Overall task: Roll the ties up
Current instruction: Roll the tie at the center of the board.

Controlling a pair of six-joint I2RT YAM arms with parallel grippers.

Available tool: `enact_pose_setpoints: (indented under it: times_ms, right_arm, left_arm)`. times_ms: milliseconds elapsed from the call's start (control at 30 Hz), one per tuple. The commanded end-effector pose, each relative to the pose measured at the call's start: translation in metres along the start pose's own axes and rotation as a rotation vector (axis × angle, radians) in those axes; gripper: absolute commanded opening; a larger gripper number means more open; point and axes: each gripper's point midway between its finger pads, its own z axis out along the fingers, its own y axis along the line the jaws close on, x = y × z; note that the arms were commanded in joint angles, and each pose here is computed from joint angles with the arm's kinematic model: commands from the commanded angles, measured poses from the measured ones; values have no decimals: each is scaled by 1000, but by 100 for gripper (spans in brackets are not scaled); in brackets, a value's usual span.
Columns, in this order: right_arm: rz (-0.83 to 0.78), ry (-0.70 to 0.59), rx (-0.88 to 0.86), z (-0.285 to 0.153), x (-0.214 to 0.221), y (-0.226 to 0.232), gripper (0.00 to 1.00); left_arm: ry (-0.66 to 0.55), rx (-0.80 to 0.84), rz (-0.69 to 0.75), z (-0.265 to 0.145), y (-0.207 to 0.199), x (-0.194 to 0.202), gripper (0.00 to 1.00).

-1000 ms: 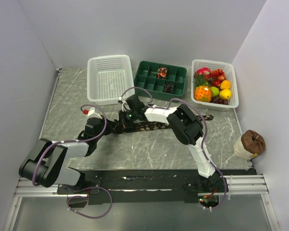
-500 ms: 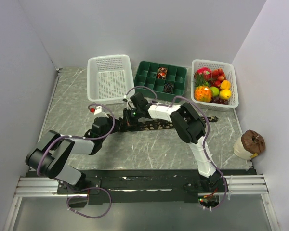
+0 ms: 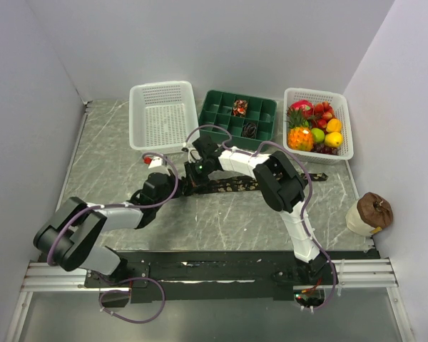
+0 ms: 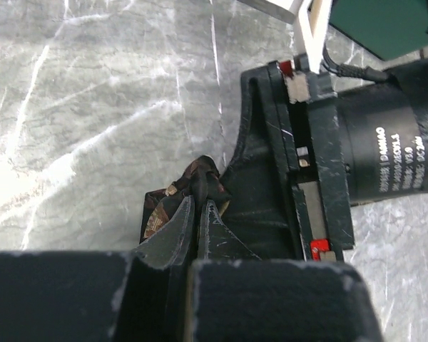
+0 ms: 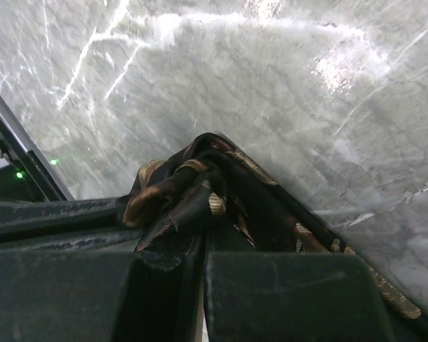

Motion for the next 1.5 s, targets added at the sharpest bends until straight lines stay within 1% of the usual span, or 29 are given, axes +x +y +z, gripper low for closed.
enact_pose_setpoints:
  times_ms: [0,167,500,667,967,1167,1467]
  right_arm:
    - [-94,-35,11,-12,-14,17,0]
    - [-98,-47,39,-27,-17,13,0]
    - [-71,-116,-15,-59,-26,14,0]
    - [-72,-121,11,-70,-25,7,0]
    - [-68,-192,59,-103,-31,-5,0]
    - [-60,-209,86,-113,-29,-16,0]
    - [-49,-194,50,-108,-18,-20,0]
  left_arm:
    - [18,96,-9,-11,-28,1,1]
    - [-3,71,10,-12,-25,-6,1]
    - [14,46,13,-2,-24,-4,1]
    - [10,44,17,1,-27,-7,1]
    - [31,39,52,9,-38,0,1]
    - [53,16,82,18,-45,10,1]
    - [90,-34,137,33,-55,30,2]
